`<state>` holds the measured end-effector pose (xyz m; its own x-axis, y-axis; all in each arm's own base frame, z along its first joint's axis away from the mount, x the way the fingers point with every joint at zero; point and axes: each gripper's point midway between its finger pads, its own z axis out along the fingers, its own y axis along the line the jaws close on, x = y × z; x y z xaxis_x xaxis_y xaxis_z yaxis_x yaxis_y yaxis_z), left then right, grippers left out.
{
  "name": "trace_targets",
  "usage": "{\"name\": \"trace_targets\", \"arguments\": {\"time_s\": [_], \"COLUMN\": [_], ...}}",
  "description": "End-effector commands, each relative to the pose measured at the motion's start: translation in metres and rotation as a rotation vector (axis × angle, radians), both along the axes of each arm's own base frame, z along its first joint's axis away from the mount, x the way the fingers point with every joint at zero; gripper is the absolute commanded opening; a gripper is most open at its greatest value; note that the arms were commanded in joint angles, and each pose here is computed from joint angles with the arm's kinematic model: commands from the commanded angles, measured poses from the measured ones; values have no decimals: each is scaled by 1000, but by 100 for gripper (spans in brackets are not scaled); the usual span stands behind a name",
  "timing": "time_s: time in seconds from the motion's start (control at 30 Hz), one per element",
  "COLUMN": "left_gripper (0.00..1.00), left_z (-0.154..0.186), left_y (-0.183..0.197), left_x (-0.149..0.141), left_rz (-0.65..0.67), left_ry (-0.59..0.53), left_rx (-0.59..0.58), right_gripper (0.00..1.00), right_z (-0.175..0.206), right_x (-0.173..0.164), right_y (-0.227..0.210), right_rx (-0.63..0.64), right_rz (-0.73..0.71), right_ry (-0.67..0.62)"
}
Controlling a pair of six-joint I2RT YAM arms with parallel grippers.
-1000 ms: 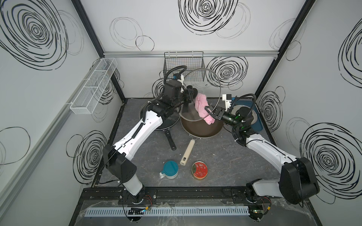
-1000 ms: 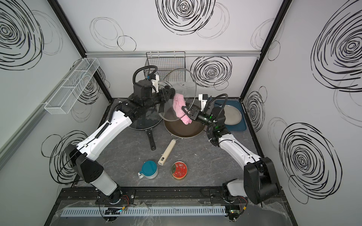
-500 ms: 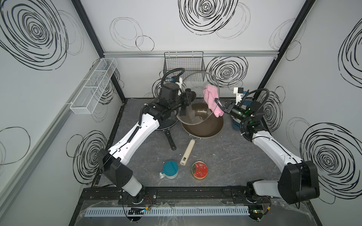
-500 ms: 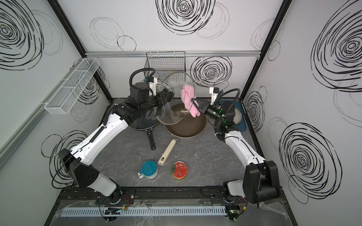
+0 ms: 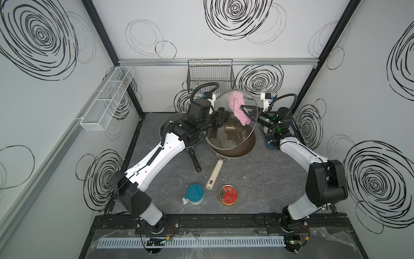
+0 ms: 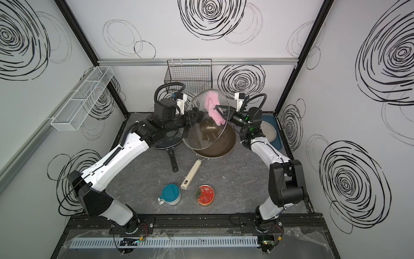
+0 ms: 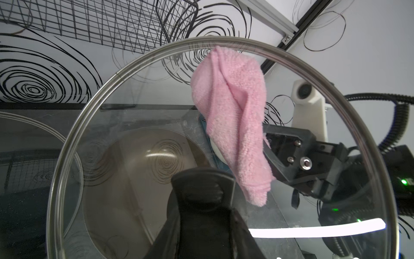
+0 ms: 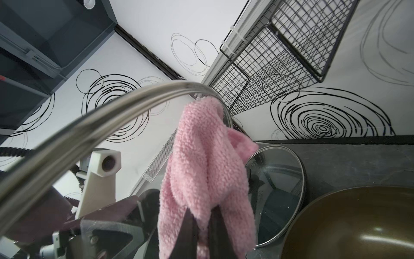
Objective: Wipe the pot lid with a cloth
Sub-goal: Wipe the pot lid.
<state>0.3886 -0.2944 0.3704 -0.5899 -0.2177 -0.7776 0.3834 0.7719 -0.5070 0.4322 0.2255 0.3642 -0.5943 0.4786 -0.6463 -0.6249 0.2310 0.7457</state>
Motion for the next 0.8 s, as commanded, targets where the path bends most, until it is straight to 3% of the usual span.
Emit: {"name": "trace_targets", "arguments": {"time_s": [0.0, 0.23, 0.77], "left_gripper": [0, 0, 0], "left_z": [110, 125, 146], "left_y": [-2, -6, 0], "left_x": [-18, -18, 0], "left_rz": [-42, -50, 16], "left_ry": [-270, -294, -350], "left_rx": [-211, -221, -246], "right_gripper": [0, 0, 0], "right_z": [28, 18, -18], "right_x": [-4, -1, -30], "right_y": [13, 40, 84], "right_rx": [42, 63, 49], "right_rz": [58, 120, 207], "right_ry": [-98, -98, -19]}}
